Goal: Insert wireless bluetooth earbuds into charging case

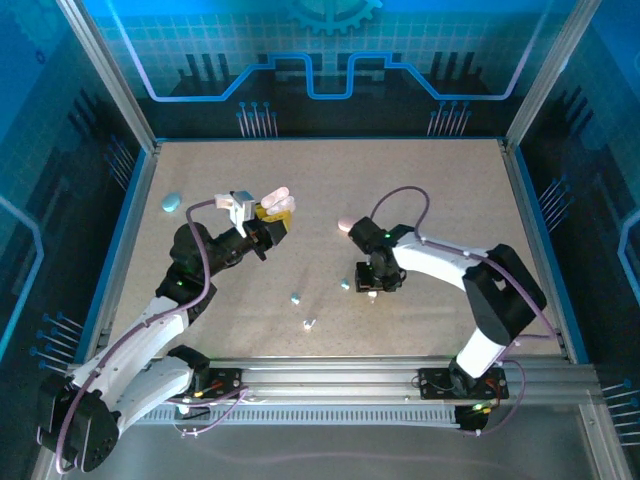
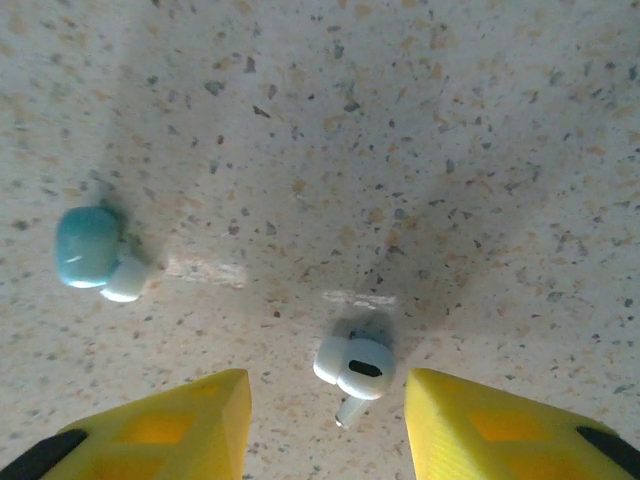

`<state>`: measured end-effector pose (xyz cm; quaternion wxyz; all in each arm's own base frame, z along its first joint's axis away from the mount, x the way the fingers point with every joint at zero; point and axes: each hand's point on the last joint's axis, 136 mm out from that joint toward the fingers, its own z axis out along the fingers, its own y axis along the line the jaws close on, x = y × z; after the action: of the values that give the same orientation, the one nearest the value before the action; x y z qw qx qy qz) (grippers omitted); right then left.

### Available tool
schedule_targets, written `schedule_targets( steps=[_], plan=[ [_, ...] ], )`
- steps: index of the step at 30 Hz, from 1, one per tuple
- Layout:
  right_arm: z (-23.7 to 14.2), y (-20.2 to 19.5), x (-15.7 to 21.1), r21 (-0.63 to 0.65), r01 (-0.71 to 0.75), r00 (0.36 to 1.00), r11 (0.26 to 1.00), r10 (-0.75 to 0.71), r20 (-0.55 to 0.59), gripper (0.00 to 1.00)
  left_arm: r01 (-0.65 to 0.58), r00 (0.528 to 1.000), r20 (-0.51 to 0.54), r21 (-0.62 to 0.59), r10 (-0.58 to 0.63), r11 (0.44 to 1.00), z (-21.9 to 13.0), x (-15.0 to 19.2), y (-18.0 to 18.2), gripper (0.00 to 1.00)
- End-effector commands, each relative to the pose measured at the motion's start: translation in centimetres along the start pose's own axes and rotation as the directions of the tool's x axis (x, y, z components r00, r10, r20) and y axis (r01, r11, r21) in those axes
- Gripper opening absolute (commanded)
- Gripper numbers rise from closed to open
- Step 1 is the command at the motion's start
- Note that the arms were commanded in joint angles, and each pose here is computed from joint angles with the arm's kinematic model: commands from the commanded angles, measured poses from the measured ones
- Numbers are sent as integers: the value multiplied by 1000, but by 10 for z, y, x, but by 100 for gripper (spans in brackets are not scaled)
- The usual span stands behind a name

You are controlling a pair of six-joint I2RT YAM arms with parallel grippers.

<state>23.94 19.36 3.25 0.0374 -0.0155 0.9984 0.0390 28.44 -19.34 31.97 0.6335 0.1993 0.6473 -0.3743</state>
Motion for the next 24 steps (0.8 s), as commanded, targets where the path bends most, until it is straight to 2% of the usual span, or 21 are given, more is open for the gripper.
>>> schedule_targets(
  steps=[1,14,24],
  plan=[
    [-5,-14,0,139,-13,1000,990,12,12,46,-24,999,47,28,23,999,-1,-17,-6,28],
    [16,-6,6,98,-27,999,995,31,-40,43,-20,999,41,27,19,999,1,-14,-5,29],
    [23,-12,8,64,-61,997,996,64,-47,35,-14,999,41,26,13,1000,3,-14,-3,29]
  ],
)
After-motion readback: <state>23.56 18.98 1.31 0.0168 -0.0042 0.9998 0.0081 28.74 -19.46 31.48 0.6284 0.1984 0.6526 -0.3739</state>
